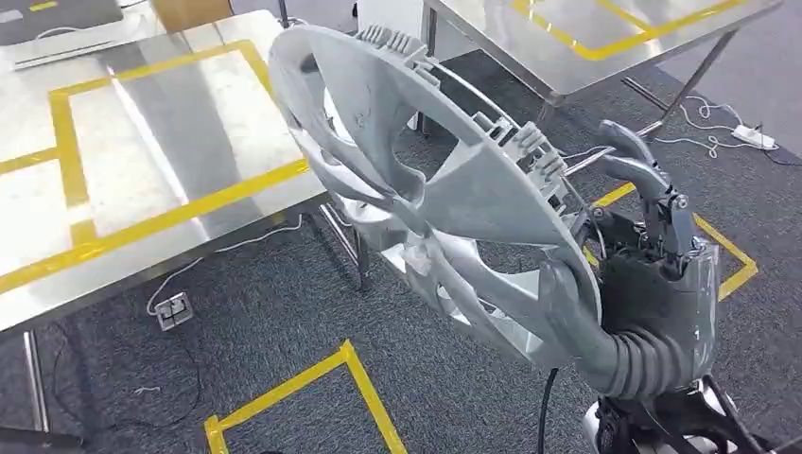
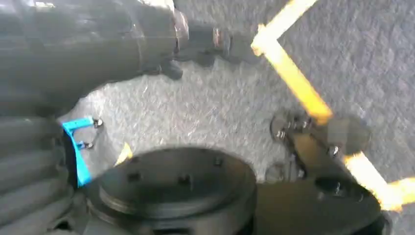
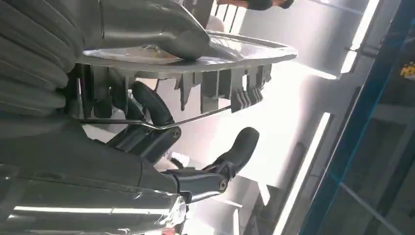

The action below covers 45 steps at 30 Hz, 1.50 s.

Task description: Take the parts from the cabinet and place them on the table.

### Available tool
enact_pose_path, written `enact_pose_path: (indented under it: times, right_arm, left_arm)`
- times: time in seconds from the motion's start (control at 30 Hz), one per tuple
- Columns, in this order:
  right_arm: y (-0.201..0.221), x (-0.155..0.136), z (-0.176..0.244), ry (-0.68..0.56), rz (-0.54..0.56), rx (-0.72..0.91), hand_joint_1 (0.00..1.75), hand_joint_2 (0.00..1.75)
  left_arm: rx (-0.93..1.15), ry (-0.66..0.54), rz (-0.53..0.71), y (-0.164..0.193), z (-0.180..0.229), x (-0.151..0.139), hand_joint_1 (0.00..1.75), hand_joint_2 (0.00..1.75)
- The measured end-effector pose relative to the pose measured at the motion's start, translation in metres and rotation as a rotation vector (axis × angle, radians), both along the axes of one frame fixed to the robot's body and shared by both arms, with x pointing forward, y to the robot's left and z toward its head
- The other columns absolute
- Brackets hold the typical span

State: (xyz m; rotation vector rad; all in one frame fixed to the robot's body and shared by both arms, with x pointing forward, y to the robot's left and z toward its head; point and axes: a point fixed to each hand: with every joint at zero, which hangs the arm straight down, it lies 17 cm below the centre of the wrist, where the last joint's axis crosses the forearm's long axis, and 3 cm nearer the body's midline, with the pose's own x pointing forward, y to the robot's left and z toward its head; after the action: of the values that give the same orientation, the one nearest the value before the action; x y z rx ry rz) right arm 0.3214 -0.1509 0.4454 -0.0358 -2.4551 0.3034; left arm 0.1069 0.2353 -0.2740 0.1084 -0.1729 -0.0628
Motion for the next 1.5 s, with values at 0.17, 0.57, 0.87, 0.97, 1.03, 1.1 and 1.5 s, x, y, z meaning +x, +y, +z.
enact_pose_path:
  times: [0.17,0.57,0.87,0.97,1.03,1.1,1.5]
  right_arm:
    - [0.001,0.000,0.003,-0.008,0.003,-0.001,1.75,1.75]
    - [0.001,0.003,0.002,0.000,0.007,0.000,1.75,1.75]
    - [0.001,0.003,0.001,0.000,0.004,0.002,1.75,1.75]
    - [0.000,0.003,0.002,-0.002,0.002,0.002,1.75,1.75]
    - [0.000,0.003,0.003,-0.005,0.002,0.001,1.75,1.75]
    - [0.000,0.003,0.003,-0.008,0.002,0.001,1.75,1.75]
    - [0.000,0.003,0.002,-0.005,-0.002,0.001,1.75,1.75]
  left_arm:
    - [0.003,-0.004,0.000,0.002,0.000,0.001,0.00,1.75]
    - [0.014,0.000,0.003,0.011,-0.001,-0.001,0.00,1.75]
    - [0.014,-0.003,0.003,0.010,-0.001,0.001,0.00,1.75]
    - [0.005,-0.005,0.002,0.004,0.000,0.002,0.00,1.75]
    - [0.007,-0.004,0.002,0.005,0.000,0.001,0.00,1.75]
    - [0.004,-0.003,0.002,0.003,0.000,0.000,0.00,1.75]
    - [0.015,-0.003,0.004,0.011,-0.001,0.001,0.00,1.75]
